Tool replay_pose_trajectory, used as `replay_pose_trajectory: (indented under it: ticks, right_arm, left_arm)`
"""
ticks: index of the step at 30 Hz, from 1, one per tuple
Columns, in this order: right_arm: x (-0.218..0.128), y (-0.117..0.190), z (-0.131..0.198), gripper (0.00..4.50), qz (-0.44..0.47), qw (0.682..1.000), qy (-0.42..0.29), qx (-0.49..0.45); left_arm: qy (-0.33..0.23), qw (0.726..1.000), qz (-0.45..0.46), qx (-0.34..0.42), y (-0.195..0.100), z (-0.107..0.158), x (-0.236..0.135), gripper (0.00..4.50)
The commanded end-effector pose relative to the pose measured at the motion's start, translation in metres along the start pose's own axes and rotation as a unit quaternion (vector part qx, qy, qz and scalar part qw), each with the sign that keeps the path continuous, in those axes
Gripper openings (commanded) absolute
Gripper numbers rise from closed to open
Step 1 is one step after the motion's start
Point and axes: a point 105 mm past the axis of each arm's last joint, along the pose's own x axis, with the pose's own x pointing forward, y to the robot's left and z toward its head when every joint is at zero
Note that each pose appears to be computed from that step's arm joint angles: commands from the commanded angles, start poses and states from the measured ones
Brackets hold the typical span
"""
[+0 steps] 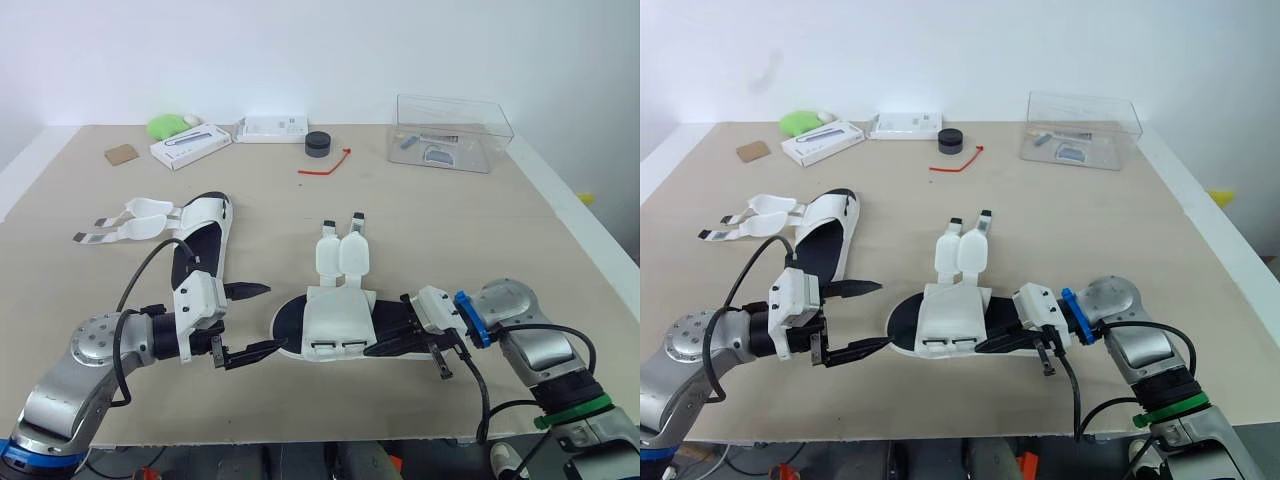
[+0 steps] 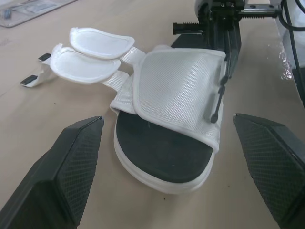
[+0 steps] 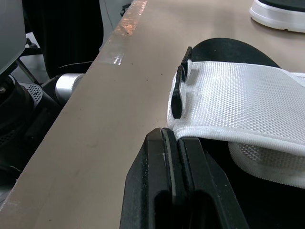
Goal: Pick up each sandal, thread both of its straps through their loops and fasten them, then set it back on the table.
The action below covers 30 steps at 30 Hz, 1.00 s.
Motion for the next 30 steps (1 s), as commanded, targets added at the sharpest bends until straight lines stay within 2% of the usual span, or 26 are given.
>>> replay_pose_trajectory:
  ticks: [1,7,13,16,19,24,27,30]
  right_arm:
    - [-0.001,0.002,-0.001,0.05,0.016,1.0,0.009,0.001]
    - [-0.005,0.002,-0.001,0.05,0.011,1.0,0.011,0.0]
    - [-0.014,0.006,0.0,0.05,0.016,0.999,0.013,0.042]
    - [-0.021,0.011,0.004,1.12,0.023,0.998,0.014,0.055]
    - [-0.029,0.014,0.009,2.44,0.02,0.997,0.007,0.079]
    - [-0.041,0.01,0.03,4.4,-0.01,0.986,-0.049,0.16]
    - [-0.051,-0.008,0.048,4.4,-0.048,0.965,-0.097,0.238]
    - [-0.056,-0.03,0.052,4.4,-0.09,0.95,-0.102,0.283]
  left_arm:
    - [-0.003,1.0,-0.014,0.018,-0.003,0.003,0.001,4.5]
    - [-0.02,0.999,-0.034,0.016,0.001,0.01,0.002,4.5]
    - [-0.022,0.999,-0.039,0.02,0.004,0.011,0.003,4.5]
    - [-0.023,0.998,-0.046,0.021,0.003,0.011,0.004,4.5]
    - [-0.018,0.998,-0.05,0.024,0.005,0.009,0.004,4.5]
    - [-0.007,0.998,-0.045,0.034,0.013,0.002,0.006,4.5]
    - [-0.009,0.998,-0.051,0.041,0.012,0.001,0.013,4.5]
    - [-0.004,0.996,-0.072,0.047,0.006,-0.006,0.022,4.5]
